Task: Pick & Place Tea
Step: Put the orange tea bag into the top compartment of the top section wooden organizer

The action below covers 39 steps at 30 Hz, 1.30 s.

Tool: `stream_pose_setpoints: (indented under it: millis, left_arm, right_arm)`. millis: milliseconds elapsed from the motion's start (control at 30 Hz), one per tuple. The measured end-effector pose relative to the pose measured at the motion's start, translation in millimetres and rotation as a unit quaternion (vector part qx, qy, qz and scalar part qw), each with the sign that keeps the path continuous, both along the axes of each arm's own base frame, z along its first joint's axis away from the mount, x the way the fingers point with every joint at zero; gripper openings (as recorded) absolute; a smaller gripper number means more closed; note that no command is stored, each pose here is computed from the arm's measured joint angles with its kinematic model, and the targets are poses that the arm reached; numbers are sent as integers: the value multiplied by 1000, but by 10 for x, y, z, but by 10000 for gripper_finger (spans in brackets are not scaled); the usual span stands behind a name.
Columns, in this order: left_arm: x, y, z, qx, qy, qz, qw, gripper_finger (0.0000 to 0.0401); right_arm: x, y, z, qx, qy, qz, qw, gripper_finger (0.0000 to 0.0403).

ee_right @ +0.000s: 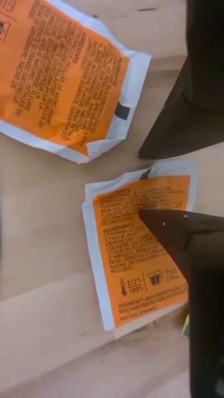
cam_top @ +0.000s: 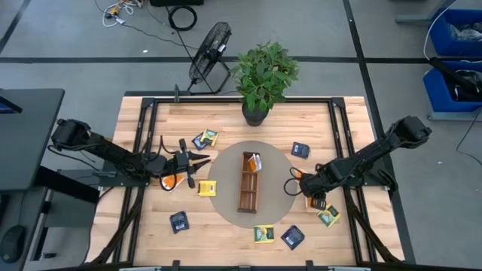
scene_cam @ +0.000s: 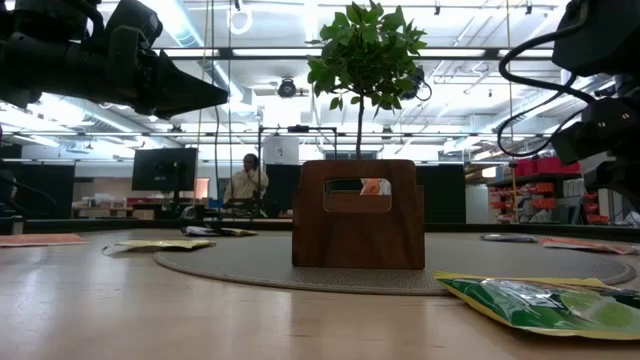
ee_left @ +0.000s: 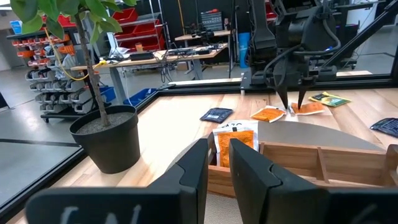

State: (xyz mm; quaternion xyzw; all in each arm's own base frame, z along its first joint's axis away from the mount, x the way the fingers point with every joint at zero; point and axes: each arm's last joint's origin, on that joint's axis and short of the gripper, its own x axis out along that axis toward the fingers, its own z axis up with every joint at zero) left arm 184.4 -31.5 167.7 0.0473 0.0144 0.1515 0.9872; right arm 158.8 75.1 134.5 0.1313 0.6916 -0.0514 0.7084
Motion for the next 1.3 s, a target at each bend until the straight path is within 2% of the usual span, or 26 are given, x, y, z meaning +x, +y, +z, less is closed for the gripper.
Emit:
stream_pose_setpoints:
  millis: [200, 300, 567, 733, 833, 967, 1067, 1167, 1300]
  left_arm:
    - [0, 0, 0, 0, 0, 0, 1000, 69]
    - [0, 0, 0, 0, 0, 0, 1000, 69]
    - [0, 0, 0, 0, 0, 0, 1000, 69]
    - [0, 0, 0, 0, 0, 0, 1000, 69]
    - [0, 0, 0, 0, 0, 0, 1000, 69]
    - [0, 0, 0, 0, 0, 0, 1000, 69]
    - [0, 0, 0, 0, 0, 0, 1000, 69]
    - [0, 0, 0, 0, 0, 0, 1000, 69]
    - [0, 0, 0, 0, 0, 0, 1000, 69]
  right_arm:
    - [-6, 0, -3, 7, 6, -7, 1000, 56]
    - [6, 29, 21, 36, 14, -8, 999, 14]
    - [155, 66, 206, 56, -6, -42, 998, 6]
    - [315, 99, 414, 7, -78, 3, 997, 3]
    - [418, 104, 561, -49, -132, 43, 989, 2]
    - [532, 75, 734, -130, -188, 55, 972, 1]
    - [618, 36, 821, -163, -223, 59, 959, 1]
    - [699, 16, 868, -188, -258, 96, 943, 1]
    - [801, -12, 930, -239, -299, 158, 910, 0]
